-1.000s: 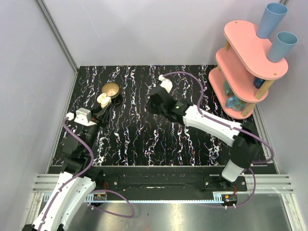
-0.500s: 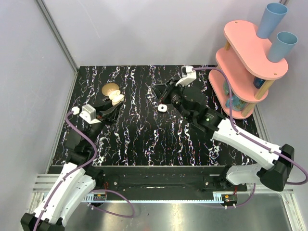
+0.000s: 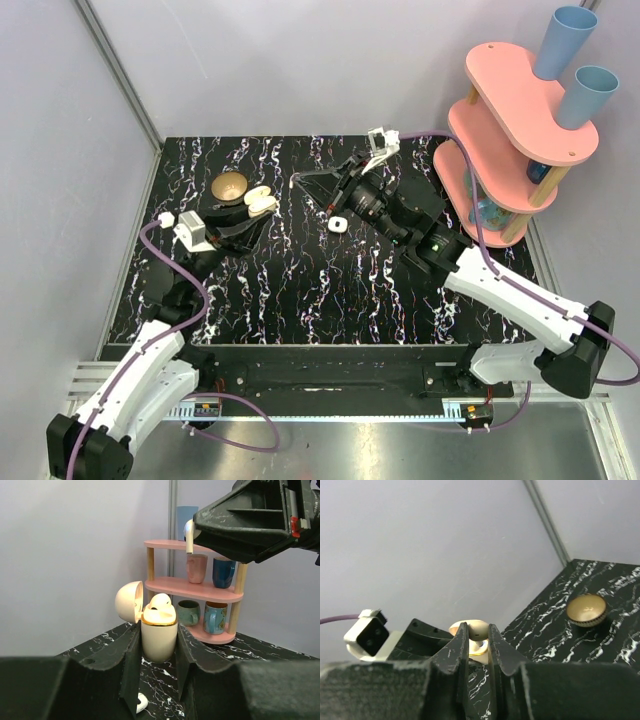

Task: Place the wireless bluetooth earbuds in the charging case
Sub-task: Insert the left earbud into the left side groove of the charging case.

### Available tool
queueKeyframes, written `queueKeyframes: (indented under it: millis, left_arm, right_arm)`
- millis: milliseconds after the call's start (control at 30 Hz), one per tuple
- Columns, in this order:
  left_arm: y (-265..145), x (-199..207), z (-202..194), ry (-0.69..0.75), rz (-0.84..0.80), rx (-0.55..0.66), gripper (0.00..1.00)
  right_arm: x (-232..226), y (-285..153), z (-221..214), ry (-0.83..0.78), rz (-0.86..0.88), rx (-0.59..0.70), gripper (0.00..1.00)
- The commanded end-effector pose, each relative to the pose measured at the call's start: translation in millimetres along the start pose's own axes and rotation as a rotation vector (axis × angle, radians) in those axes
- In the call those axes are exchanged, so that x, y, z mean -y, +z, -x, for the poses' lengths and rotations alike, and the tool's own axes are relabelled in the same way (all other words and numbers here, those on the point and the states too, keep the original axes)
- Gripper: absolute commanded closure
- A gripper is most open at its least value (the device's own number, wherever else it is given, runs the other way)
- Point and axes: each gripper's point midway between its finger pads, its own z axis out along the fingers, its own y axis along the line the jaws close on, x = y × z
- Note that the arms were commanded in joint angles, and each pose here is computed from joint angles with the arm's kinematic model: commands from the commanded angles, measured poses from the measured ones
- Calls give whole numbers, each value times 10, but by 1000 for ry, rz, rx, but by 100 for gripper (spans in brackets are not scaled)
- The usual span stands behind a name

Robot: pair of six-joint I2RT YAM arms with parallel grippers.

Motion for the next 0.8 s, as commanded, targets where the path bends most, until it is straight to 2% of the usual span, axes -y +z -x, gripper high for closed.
queueKeyframes:
  millis: [0, 400, 767]
  left_arm:
    - [45, 139, 282, 34, -72, 90, 100]
    - [72, 156, 256, 17, -80, 84, 100]
    - [72, 159, 266, 12, -77, 87, 100]
  right_arm:
    - [-494, 2, 219, -48, 200, 35, 100]
    - [-734, 142, -87, -75, 317, -57, 100]
    - [-766, 189, -285, -98, 309, -107, 100]
